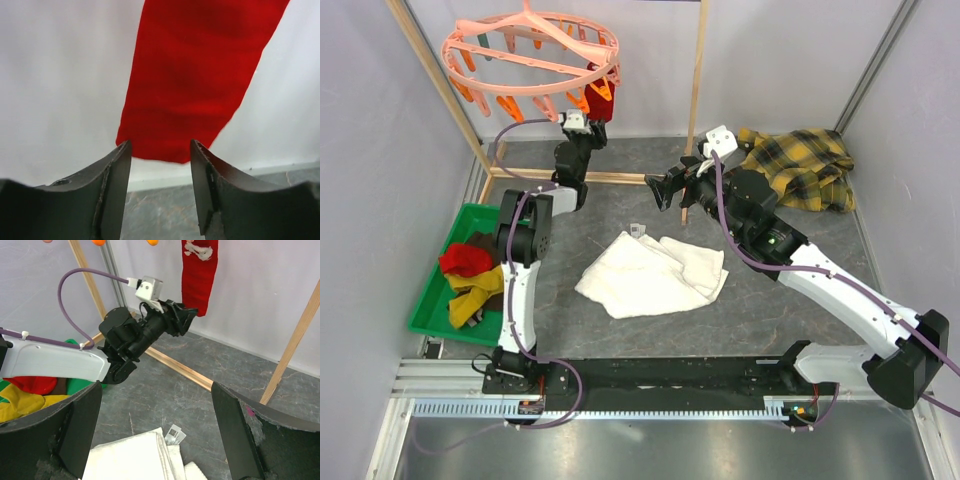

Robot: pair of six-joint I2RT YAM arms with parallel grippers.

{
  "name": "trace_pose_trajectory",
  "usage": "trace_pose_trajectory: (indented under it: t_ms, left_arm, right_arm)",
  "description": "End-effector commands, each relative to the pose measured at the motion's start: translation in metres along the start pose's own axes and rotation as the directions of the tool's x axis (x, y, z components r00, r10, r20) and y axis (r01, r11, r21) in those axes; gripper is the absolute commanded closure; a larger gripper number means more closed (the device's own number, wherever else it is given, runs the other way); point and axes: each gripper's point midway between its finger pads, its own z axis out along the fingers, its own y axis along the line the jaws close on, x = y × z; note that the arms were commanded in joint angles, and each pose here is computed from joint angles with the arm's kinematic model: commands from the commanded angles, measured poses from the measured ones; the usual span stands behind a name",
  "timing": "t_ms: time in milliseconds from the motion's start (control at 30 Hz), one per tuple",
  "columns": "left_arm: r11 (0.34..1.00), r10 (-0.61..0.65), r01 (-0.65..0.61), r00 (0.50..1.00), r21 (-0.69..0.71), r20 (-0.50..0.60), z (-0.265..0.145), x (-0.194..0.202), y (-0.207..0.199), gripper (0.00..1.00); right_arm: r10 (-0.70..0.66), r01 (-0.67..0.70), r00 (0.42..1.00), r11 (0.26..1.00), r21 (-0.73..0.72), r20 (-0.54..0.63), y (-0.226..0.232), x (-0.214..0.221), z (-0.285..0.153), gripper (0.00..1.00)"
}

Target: Remove the socks clipped to the hanger

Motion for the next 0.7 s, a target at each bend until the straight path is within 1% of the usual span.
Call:
trace_pose_trajectory:
  t_ms: [0,33,67,100,167,200,267,300,333,367,433,467,500,567,600,667]
  left_arm:
    - [0.993,-0.060,0.042,0.983,0.107,0.173,-0.005,-0.066,0.007,0.41]
    - [0.984,-0.071,0.041,0.982,0.175,0.173,-0.007,-0.066,0.000,0.39]
    - [0.974,-0.107,0.068,0.979,0.218,0.173,-0.008,-0.067,-0.002,0.38]
    - [0.957,-0.117,0.064,0.978,0.283,0.175,-0.009,-0.065,-0.001,0.37]
    - [0.936,-0.161,0.093,0.971,0.340,0.177,-0.003,-0.071,-0.002,0.34]
    - [0.926,-0.162,0.094,0.974,0.365,0.160,-0.003,-0.062,0.001,0.33]
    - [0.907,-0.170,0.096,0.974,0.410,0.149,0.000,-0.060,-0.002,0.31]
    - [0.885,-0.164,0.072,0.972,0.460,0.165,0.004,-0.072,-0.010,0.30]
    - [0.874,-0.166,0.088,0.978,0.478,0.125,0.007,-0.057,-0.012,0.30]
    - [0.858,-0.164,0.066,0.975,0.509,0.150,0.014,-0.072,-0.017,0.30]
    - [0.836,-0.165,0.074,0.979,0.544,0.121,0.019,-0.066,-0.025,0.30]
    - [0.837,-0.163,0.086,0.982,0.541,0.097,0.021,-0.053,-0.025,0.30]
    - [0.833,-0.162,0.074,0.980,0.549,0.114,0.026,-0.061,-0.029,0.30]
    - [0.823,-0.166,0.076,0.980,0.562,0.111,0.029,-0.059,-0.032,0.31]
    - [0.808,-0.168,0.075,0.980,0.585,0.105,0.027,-0.059,-0.039,0.32]
    - [0.783,-0.172,0.074,0.980,0.617,0.100,0.023,-0.061,-0.050,0.36]
  right_arm:
    - [0.002,-0.001,0.996,1.000,-0.015,0.090,0.003,-0.035,-0.005,0.02]
    - [0.001,0.000,0.997,1.000,-0.012,0.083,0.002,-0.031,-0.004,0.02]
    - [0.001,0.000,0.997,1.000,-0.011,0.081,0.002,-0.031,-0.003,0.02]
    - [-0.001,0.002,0.997,1.000,-0.013,0.080,0.003,-0.030,-0.003,0.02]
    - [-0.004,0.005,0.997,1.000,-0.011,0.075,0.002,-0.027,-0.001,0.02]
    - [-0.006,0.007,0.997,1.000,-0.009,0.074,0.002,-0.027,0.000,0.02]
    - [-0.013,0.013,0.998,1.000,-0.010,0.068,0.002,-0.023,0.003,0.02]
    - [-0.014,0.015,0.998,1.000,-0.010,0.068,0.002,-0.024,0.004,0.02]
    - [-0.023,0.023,0.998,1.000,-0.007,0.060,0.001,-0.020,0.006,0.02]
    - [-0.026,0.026,0.998,1.000,-0.004,0.059,0.000,-0.020,0.006,0.02]
    - [-0.032,0.032,0.998,0.999,0.002,0.052,-0.001,-0.017,0.010,0.02]
    - [-0.033,0.033,0.998,0.999,-0.001,0.050,0.000,-0.017,0.011,0.02]
    - [-0.035,0.035,0.998,0.999,0.001,0.049,0.000,-0.016,0.013,0.02]
    - [-0.037,0.037,0.998,0.999,0.000,0.046,0.000,-0.014,0.015,0.02]
    - [-0.036,0.036,0.999,0.999,0.000,0.040,0.000,-0.011,0.017,0.02]
    - [-0.034,0.034,0.999,0.999,0.002,0.040,0.000,-0.010,0.018,0.02]
